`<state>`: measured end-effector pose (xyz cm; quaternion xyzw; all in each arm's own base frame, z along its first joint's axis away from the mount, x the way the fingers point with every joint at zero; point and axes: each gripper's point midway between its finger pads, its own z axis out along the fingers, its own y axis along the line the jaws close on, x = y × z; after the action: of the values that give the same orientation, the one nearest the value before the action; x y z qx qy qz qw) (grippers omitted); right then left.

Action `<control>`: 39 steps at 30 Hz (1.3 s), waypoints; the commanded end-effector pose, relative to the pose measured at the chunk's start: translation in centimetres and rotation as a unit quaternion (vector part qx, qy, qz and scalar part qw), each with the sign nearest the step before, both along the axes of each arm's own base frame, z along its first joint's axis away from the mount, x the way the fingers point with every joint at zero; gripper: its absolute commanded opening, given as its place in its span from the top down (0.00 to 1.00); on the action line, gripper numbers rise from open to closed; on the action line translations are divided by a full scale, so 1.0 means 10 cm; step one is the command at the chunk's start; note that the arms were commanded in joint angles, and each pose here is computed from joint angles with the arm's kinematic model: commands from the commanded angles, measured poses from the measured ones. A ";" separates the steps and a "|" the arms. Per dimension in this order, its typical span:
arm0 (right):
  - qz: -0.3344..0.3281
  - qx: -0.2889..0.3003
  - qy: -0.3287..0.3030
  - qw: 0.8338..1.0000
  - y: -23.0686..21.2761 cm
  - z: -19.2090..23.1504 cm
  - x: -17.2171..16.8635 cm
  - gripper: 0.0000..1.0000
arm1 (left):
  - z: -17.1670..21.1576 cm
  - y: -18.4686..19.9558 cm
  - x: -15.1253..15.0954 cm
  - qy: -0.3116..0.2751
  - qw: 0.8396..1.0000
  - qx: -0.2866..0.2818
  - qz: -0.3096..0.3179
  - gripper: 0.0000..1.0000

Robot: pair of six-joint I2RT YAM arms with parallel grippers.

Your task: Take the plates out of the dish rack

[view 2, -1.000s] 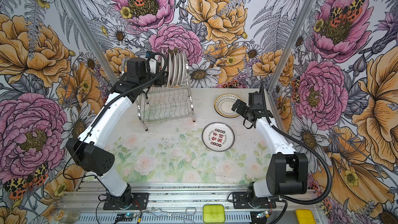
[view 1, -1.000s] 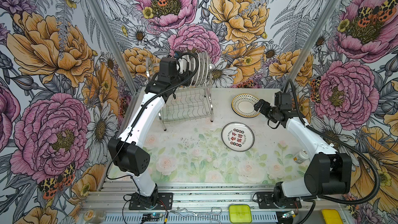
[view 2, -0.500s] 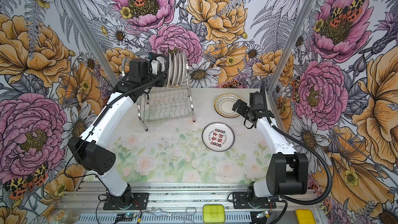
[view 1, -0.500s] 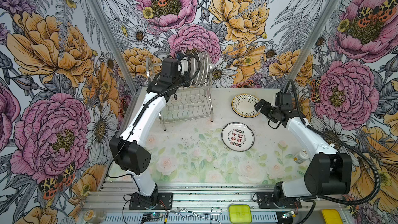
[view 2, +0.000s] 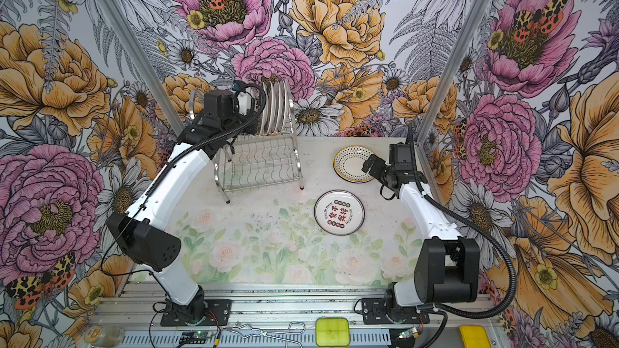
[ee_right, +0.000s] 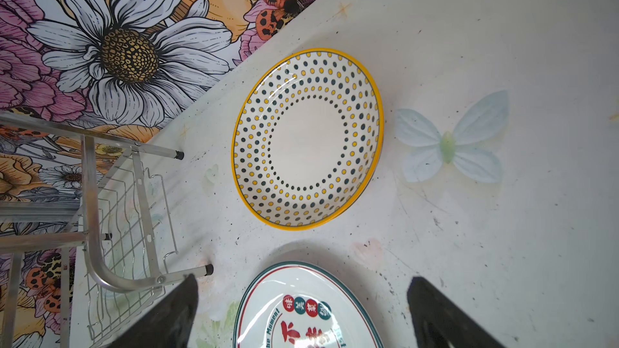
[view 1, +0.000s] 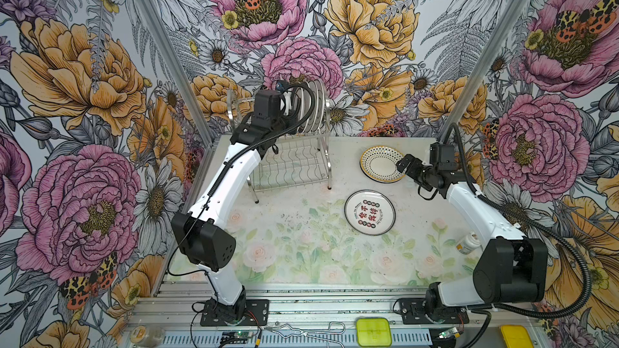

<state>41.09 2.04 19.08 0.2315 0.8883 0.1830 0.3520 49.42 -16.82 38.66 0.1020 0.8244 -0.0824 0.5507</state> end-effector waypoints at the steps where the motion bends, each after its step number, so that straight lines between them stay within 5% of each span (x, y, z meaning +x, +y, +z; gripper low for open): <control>1: 0.002 -0.002 -0.015 1.000 -0.03 0.09 -0.04 0.01 | 0.07 0.01 0.03 -0.009 1.000 0.009 0.009 0.81; 8: 0.000 0.000 -0.015 1.000 -0.05 0.09 -0.05 0.01 | 0.14 -0.01 0.00 -0.017 1.000 0.015 0.002 0.95; 39: -0.003 0.006 -0.020 1.000 -0.09 0.11 -0.17 0.02 | 0.58 0.02 -0.22 -0.060 0.998 -0.003 -0.018 1.00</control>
<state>39.66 1.40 18.88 0.2383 0.8860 0.1888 0.3500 48.91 -16.93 38.93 0.1132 0.8273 -0.0739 0.5453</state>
